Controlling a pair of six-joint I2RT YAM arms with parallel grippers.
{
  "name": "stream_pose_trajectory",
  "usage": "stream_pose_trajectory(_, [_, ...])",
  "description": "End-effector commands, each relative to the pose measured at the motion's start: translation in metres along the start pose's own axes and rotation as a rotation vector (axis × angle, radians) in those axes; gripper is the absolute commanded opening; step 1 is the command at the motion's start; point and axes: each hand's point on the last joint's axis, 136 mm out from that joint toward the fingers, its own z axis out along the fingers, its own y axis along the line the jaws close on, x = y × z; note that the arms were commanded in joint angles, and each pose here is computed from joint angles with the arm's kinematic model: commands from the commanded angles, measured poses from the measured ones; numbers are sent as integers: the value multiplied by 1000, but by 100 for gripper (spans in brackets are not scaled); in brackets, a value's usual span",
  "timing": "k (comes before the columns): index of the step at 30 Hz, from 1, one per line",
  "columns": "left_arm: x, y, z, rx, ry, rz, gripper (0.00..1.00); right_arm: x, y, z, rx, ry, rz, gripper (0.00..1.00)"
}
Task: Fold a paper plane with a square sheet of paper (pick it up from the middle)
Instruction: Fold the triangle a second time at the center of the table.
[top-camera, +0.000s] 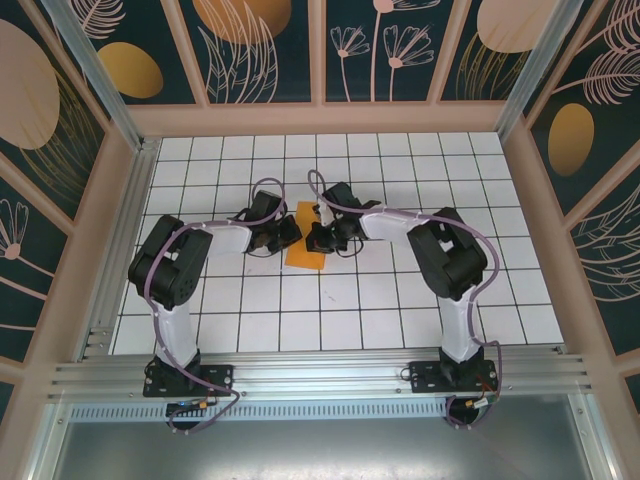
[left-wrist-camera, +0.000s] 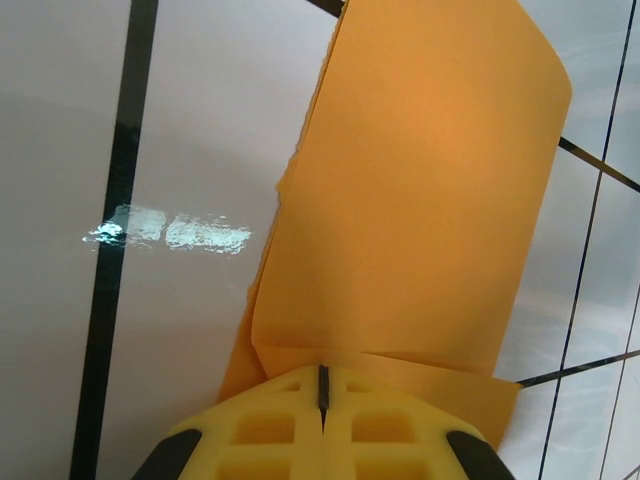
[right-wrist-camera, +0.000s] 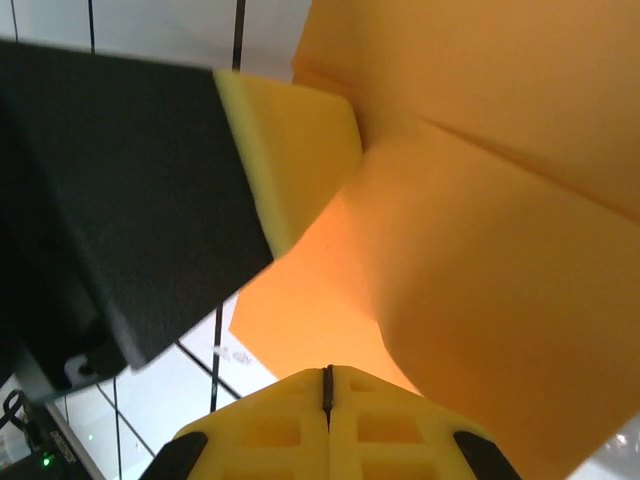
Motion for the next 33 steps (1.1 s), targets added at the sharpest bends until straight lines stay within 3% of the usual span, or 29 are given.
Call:
stream_pose_trajectory(1, [10, 32, 7, -121, 27, -40, 3, -5, -2, 7, 25, 18, 3, 4])
stream_pose_trajectory(13, [8, 45, 10, -177, 10, -61, 2, 23, -27, 13, 82, 108, 22, 3])
stream_pose_trajectory(26, [12, 56, 10, -217, 6, -72, 2, 103, -46, -18, 100, 235, 50, 4])
stream_pose_trajectory(29, [11, 53, 9, -200, 3, -71, 2, 96, -40, -27, 97, 193, 34, 4])
stream_pose_trajectory(33, [3, 25, 1, -99, -13, -61, 5, 41, -10, -63, 62, -47, 10, 6])
